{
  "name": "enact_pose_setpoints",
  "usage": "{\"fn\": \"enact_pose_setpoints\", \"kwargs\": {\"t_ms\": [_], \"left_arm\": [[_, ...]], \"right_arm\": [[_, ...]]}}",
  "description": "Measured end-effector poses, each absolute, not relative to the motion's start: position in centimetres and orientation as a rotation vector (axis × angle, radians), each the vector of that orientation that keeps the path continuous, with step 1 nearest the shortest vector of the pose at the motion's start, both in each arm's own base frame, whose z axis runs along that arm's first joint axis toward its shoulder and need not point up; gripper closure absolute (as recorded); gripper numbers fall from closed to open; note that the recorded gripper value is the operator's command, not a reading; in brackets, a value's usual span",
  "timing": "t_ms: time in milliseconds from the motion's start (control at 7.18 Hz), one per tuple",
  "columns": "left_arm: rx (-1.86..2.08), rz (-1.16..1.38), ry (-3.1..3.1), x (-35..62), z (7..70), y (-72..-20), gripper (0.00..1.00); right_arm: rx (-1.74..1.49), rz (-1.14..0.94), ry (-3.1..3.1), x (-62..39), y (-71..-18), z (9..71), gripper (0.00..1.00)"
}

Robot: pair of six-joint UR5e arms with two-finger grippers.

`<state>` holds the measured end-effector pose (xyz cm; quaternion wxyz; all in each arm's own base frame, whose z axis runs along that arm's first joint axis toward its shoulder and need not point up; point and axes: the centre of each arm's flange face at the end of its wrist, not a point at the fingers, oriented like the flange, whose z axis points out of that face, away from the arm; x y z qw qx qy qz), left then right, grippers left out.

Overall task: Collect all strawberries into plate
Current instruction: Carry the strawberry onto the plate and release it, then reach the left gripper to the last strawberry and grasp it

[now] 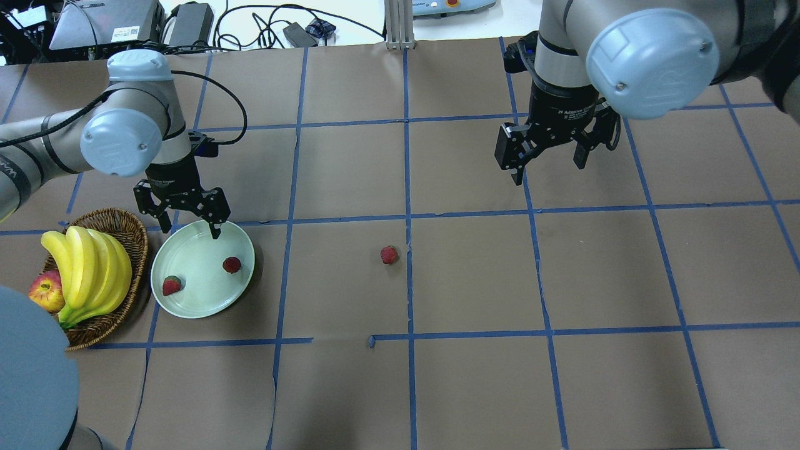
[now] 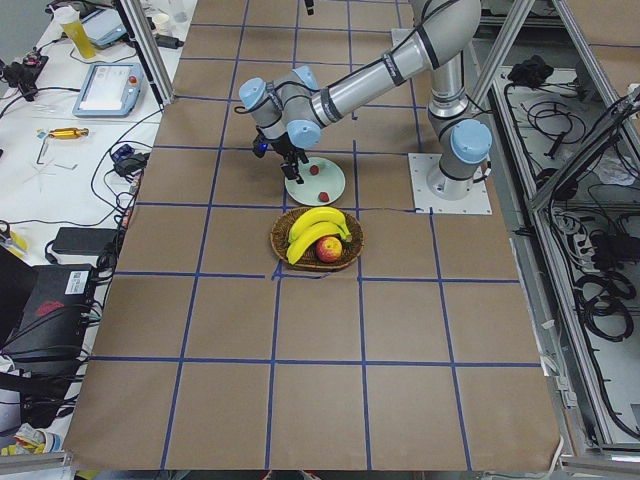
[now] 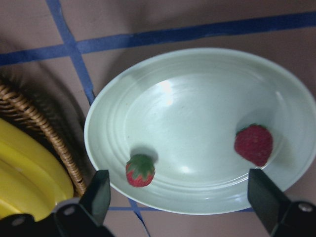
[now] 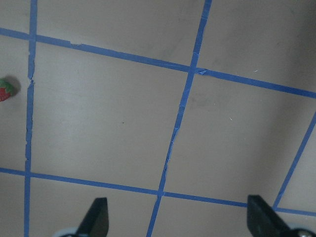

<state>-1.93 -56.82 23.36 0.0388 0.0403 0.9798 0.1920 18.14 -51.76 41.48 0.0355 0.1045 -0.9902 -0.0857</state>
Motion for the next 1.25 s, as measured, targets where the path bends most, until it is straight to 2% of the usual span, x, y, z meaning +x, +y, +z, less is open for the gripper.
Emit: {"fn": "enact_pose_setpoints", "kwargs": {"t_ms": [278, 696, 1253], "left_arm": [[0.014, 0.536, 3.054, -8.0, 23.8, -56.8, 0.0], [0.098, 0.459, 3.168, -18.6, 23.5, -55.5, 0.0], [0.143, 0.54, 3.196, -27.3, 20.9, -52.3, 0.0]], "right_arm": [[0.322, -0.262, -3.04, 18.1, -51.8, 41.5, 0.0], [0.319, -0.259, -3.032, 17.9, -51.8, 41.6, 0.0], [0.242, -0.25, -3.054, 16.0, -52.3, 42.3, 0.0]]}}
